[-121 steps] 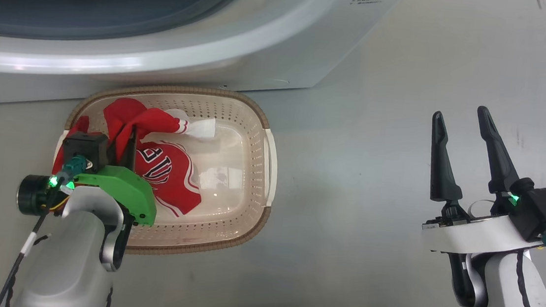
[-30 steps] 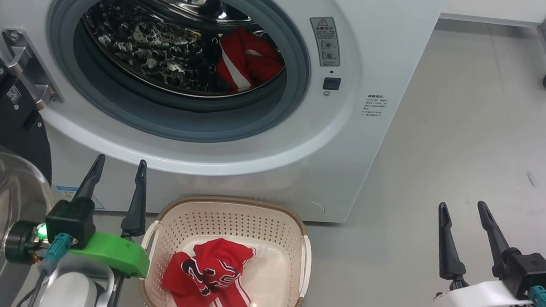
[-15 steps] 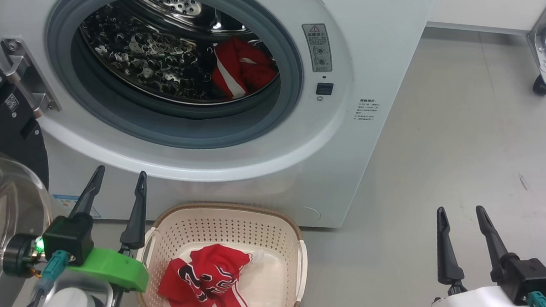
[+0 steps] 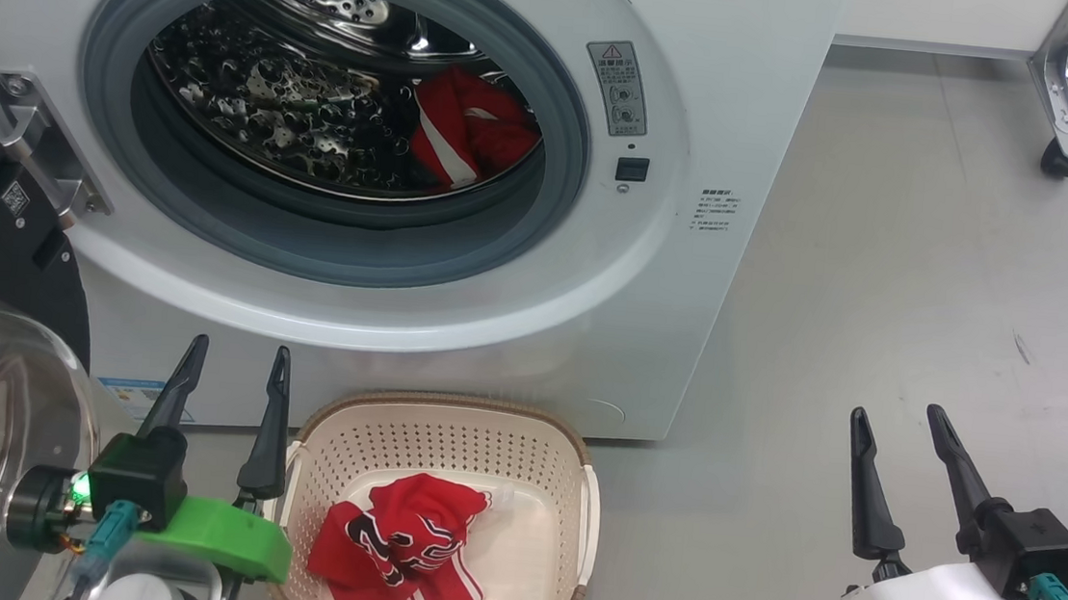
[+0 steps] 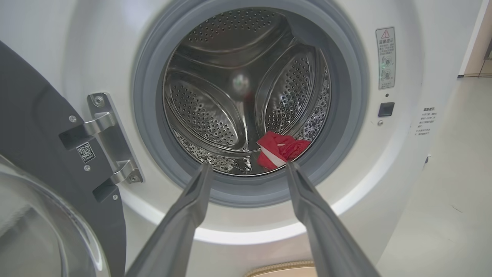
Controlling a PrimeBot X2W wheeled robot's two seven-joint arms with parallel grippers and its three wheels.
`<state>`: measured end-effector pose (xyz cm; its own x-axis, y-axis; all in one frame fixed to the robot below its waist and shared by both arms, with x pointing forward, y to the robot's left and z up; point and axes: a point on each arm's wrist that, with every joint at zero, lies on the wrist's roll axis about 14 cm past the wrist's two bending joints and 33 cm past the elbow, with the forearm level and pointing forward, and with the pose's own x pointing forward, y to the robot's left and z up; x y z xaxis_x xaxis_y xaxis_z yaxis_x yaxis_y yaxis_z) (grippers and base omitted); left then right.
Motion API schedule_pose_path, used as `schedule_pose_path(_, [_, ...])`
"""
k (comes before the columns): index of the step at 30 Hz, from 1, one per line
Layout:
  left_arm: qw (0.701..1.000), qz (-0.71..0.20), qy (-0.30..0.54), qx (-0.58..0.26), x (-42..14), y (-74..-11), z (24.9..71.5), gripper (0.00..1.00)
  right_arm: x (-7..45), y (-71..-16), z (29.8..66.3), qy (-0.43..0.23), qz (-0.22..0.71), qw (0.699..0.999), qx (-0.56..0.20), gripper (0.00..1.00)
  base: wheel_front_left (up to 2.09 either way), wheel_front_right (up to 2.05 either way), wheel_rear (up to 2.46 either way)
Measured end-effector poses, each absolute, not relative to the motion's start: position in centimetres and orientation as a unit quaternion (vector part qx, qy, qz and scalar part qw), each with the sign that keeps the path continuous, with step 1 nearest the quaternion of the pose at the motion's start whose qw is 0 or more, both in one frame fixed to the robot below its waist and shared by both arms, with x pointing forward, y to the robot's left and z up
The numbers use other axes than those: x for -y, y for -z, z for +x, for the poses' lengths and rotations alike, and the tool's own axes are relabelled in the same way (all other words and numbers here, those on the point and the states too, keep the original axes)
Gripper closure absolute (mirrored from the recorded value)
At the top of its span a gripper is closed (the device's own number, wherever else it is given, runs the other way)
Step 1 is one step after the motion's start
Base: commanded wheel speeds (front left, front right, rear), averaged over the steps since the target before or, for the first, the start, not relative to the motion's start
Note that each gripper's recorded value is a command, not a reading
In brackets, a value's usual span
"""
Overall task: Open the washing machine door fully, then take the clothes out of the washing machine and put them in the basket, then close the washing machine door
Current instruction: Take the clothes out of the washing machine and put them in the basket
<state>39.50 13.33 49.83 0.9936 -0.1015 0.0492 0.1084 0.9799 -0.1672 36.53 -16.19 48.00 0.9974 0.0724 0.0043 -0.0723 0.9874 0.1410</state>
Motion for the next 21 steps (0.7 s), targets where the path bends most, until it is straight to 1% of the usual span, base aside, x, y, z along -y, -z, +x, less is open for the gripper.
schedule_pose_path(6, [0.994, -0.095, 0.058, -0.009, -13.0, -48.6, 39.7, 0.00, 15.9, -47.8, 36.6, -0.040, 0.072, 0.997, -0.003, 0.00, 0.00, 0.00, 0.00])
schedule_pose_path(11, [0.990, -0.102, 0.078, -0.053, -11.8, -46.7, 40.2, 0.00, 16.0, -47.2, 36.7, -0.037, 0.073, 0.997, -0.013, 0.00, 0.00, 0.00, 0.00])
schedule_pose_path(21, [0.972, -0.140, 0.145, -0.122, -8.1, -45.2, 44.6, 0.00, 16.5, -46.4, 37.9, -0.029, 0.072, 0.997, -0.023, 0.00, 0.00, 0.00, 0.00])
